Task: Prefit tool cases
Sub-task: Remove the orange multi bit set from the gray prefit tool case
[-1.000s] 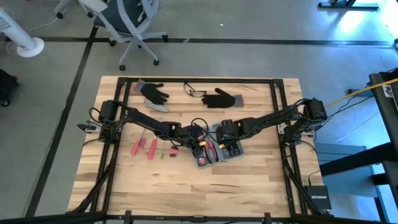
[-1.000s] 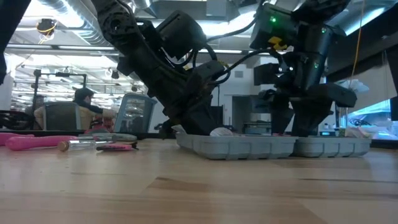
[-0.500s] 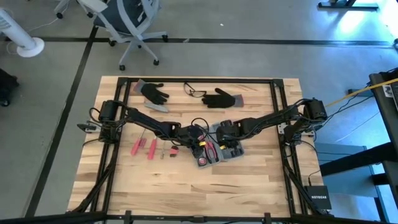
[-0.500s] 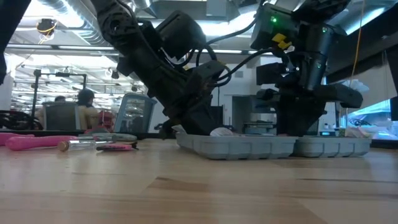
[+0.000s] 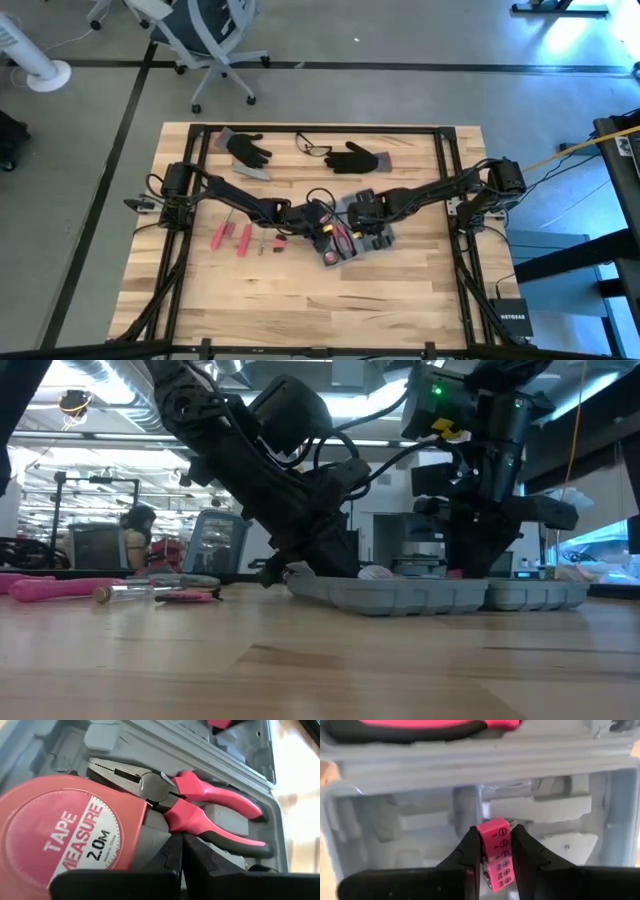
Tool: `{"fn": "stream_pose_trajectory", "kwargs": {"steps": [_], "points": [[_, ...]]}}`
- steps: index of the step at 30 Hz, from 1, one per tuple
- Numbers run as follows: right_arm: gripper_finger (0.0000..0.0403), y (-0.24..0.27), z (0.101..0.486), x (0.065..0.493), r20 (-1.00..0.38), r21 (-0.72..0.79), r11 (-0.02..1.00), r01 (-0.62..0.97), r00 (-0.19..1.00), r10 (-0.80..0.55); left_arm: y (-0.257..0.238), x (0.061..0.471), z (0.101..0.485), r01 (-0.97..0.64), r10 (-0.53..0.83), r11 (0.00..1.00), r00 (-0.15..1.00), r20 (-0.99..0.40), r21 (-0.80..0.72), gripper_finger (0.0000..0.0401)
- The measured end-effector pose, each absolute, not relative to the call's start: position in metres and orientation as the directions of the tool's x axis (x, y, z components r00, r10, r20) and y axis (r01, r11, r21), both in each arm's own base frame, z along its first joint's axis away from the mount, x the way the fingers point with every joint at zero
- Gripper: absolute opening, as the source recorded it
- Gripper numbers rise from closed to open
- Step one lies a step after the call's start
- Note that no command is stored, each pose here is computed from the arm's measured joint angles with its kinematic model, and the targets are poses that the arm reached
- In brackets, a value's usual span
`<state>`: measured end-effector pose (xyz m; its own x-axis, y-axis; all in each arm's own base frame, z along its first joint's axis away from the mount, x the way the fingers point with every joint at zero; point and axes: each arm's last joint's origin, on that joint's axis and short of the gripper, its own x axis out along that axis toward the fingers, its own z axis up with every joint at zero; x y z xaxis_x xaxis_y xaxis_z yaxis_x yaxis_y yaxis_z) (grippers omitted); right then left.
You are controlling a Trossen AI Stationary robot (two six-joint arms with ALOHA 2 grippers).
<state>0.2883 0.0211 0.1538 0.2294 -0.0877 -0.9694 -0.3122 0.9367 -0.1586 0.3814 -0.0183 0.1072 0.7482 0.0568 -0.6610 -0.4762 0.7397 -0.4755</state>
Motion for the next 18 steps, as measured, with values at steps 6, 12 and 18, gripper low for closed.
{"fn": "stream_pose_trajectory", "kwargs": {"steps": [6,12,18], "points": [[0.0067,0.019,0.173,0.29,-0.957,-0.204,0.934,-0.293,0.261,-0.127,-0.02,0.392,0.096,-0.47,0.046,0.664,0.802,-0.596,-0.582,0.0],[0.0067,0.008,0.197,0.276,-0.949,-0.232,0.94,-0.25,0.27,-0.163,-0.027,0.404,0.104,-0.392,0.013,0.704,0.84,-0.542,-0.592,0.0],[0.0067,-0.005,0.224,0.253,-0.945,-0.236,0.951,-0.199,0.274,-0.178,-0.03,0.42,0.125,-0.321,0.0,0.744,0.877,-0.48,-0.586,0.0]]}}
